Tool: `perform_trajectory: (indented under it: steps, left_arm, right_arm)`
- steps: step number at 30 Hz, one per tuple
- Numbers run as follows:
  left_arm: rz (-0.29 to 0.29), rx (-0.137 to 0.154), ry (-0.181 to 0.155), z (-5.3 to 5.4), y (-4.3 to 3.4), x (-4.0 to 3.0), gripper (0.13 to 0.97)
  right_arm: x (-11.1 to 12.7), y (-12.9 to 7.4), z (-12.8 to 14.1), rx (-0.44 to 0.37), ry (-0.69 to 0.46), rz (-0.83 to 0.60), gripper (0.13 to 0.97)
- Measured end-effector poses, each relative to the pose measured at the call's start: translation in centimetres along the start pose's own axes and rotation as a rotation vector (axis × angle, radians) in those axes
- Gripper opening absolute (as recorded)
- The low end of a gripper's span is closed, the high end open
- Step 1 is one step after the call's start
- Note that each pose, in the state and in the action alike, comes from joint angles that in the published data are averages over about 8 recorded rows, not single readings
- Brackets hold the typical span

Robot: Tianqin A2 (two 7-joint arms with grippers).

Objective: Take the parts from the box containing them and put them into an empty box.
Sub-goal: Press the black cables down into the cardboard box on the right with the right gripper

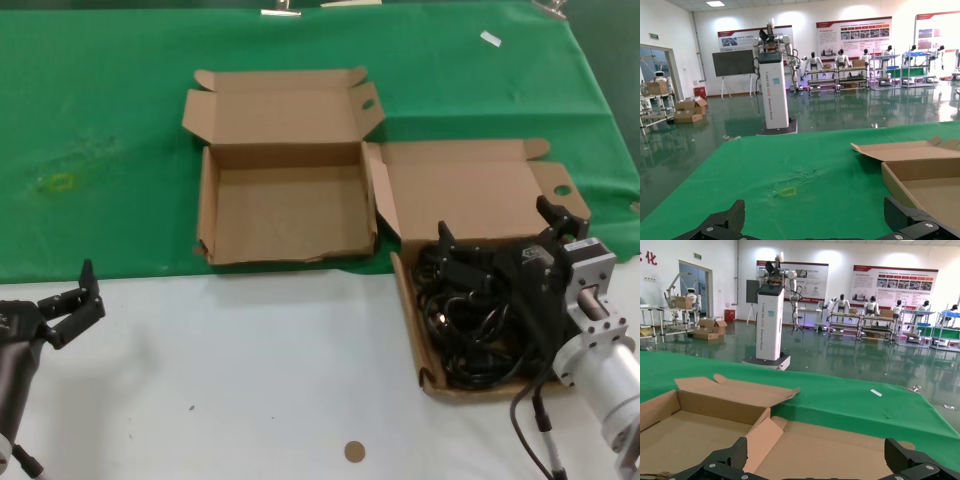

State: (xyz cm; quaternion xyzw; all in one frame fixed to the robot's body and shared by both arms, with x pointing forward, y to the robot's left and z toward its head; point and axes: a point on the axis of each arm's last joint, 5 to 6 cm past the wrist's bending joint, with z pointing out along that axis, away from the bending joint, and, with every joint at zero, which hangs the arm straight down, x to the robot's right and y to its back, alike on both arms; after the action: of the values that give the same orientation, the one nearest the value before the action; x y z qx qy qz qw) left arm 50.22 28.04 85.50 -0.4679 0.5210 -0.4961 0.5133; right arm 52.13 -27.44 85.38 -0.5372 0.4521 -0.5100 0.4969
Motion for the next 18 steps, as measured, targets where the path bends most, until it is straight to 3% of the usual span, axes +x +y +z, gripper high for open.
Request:
perform_trajectory:
  steps: [18]
  left_arm:
    - [0.0,0.0,0.0,0.0,0.0,0.0,0.966]
  right_arm:
    - [0.0,0.0,0.0,0.0,0.0,0.0,0.966]
